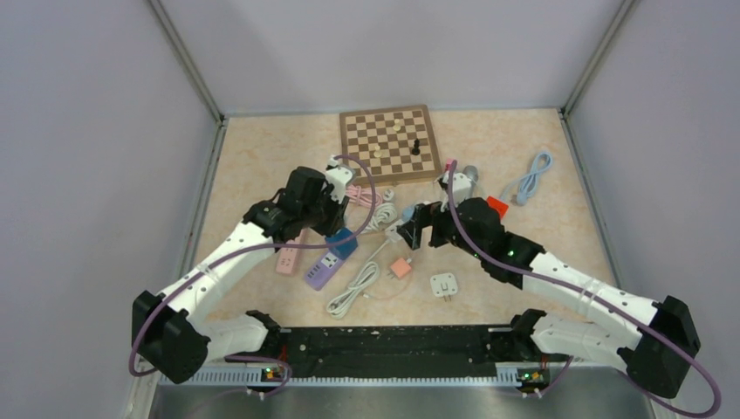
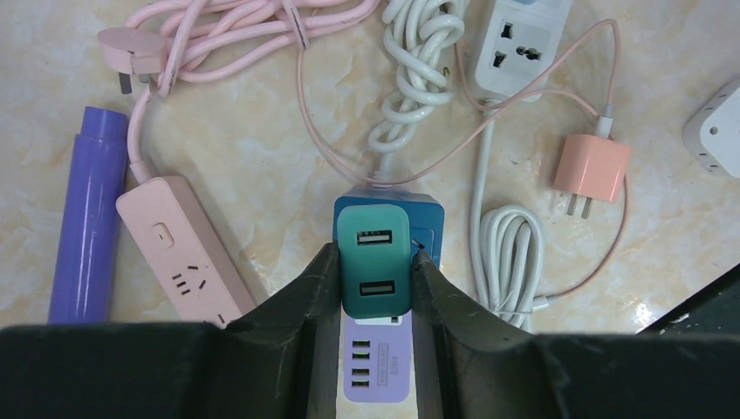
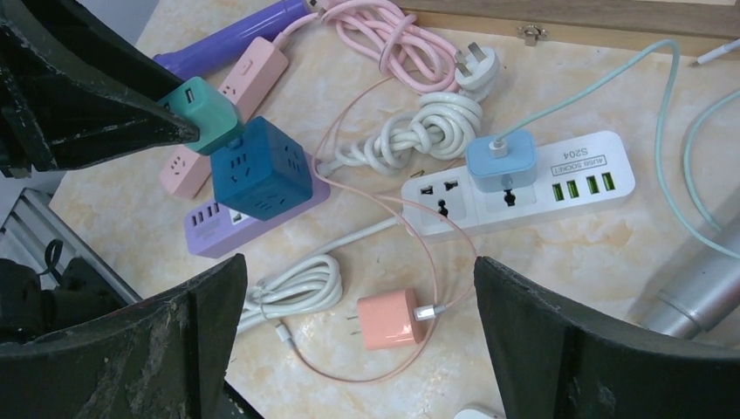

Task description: Insert the plug

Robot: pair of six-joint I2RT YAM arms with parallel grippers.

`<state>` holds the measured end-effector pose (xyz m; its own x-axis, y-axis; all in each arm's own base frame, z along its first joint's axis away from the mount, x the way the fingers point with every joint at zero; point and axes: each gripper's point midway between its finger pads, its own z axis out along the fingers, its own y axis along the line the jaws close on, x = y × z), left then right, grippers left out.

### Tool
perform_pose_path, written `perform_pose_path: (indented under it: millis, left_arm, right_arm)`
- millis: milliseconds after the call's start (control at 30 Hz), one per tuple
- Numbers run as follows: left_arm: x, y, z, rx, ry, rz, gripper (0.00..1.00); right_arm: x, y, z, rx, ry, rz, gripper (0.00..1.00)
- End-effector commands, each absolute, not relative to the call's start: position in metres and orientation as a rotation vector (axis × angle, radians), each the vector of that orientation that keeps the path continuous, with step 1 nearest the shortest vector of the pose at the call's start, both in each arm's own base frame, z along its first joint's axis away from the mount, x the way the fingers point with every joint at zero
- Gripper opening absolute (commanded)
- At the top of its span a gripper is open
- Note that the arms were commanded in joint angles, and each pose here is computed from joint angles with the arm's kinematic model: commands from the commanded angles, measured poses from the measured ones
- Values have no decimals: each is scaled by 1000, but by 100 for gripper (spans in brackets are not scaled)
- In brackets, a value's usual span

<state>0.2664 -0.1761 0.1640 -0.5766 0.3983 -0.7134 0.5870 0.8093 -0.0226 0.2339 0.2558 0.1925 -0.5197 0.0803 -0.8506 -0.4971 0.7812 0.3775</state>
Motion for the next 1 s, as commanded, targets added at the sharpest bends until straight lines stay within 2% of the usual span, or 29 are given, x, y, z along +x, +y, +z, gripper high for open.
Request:
perform_pose_path:
  millis: [0, 333, 967]
  left_arm:
    - [269, -183, 178, 700, 2193, -402, 0]
    - [258, -183, 156, 764, 2234, -434, 0]
    - [251, -172, 160, 745, 2312, -400, 0]
  right_arm:
    - [236, 259, 194, -281, 2006, 749, 98]
    - [235, 260, 181, -292, 2055, 734, 97]
    - [236, 263, 167, -288, 2107, 720, 97]
